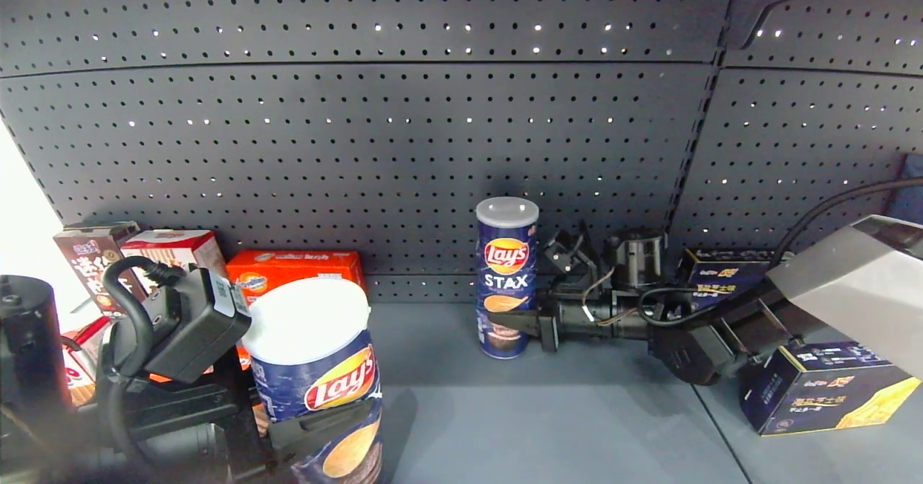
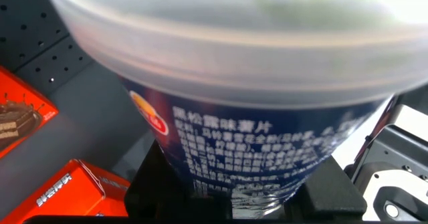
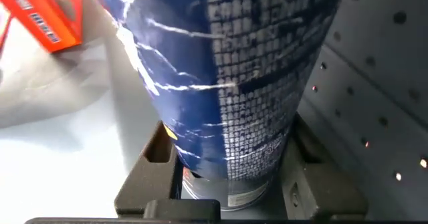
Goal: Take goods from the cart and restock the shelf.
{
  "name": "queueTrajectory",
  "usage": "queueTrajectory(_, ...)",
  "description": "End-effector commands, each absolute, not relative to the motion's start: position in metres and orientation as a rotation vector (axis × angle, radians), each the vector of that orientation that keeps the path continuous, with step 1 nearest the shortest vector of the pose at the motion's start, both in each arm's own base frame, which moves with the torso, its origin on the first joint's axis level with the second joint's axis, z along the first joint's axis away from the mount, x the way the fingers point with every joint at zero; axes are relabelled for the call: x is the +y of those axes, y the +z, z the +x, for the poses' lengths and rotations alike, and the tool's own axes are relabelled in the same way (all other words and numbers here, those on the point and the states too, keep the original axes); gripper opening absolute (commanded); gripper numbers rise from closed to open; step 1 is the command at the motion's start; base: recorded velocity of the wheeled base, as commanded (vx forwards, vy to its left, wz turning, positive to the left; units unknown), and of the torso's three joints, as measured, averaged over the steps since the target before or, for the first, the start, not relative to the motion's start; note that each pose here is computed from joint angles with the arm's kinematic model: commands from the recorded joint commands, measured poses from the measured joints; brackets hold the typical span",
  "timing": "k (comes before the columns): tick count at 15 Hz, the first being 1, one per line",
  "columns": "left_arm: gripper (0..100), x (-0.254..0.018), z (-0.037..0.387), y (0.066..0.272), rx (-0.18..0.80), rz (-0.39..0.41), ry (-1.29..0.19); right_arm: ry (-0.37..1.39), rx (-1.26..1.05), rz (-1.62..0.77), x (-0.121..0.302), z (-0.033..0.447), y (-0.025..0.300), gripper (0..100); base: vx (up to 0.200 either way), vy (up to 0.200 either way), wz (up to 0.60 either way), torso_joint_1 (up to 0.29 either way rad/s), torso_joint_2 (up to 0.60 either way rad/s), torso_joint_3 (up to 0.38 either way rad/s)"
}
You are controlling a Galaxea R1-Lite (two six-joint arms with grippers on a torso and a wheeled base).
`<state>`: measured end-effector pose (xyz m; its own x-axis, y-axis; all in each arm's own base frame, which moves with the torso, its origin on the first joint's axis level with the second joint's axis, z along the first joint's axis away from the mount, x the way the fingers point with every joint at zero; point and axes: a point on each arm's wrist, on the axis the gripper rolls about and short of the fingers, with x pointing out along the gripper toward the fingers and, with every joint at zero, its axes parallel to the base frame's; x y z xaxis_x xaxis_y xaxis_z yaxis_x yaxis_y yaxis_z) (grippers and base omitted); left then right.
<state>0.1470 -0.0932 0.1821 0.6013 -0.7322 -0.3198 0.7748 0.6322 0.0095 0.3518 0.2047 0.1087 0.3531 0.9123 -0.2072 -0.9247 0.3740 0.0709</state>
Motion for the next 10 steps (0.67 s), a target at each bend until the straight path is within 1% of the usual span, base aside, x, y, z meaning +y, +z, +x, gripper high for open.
queueTrajectory(1, 0, -0.093, 0.147, 0.183, 0.297, 0.153, -0.877, 1.189, 0.206, -0.067, 0.197, 0.334, 0.127, 0, 0.000, 0.000, 0.00, 0.000, 0.00, 0.000)
queueTrajectory(3, 0, -0.093, 0.147, 0.182, 0.298, 0.153, -0.879, 1.171, 0.215, -0.080, 0.197, 0.309, 0.133, 0, 0.000, 0.000, 0.00, 0.000, 0.00, 0.000)
queueTrajectory(6, 0, -0.094, 0.147, 0.182, 0.298, 0.153, -0.879, 1.213, 0.226, -0.088, 0.200, 0.275, 0.136, 0, 0.000, 0.000, 0.00, 0.000, 0.00, 0.000)
queueTrajectory(10, 0, -0.093, 0.147, 0.182, 0.300, 0.153, -0.877, 1.227, 0.208, -0.094, 0.197, 0.247, 0.126, 0, 0.000, 0.000, 0.00, 0.000, 0.00, 0.000)
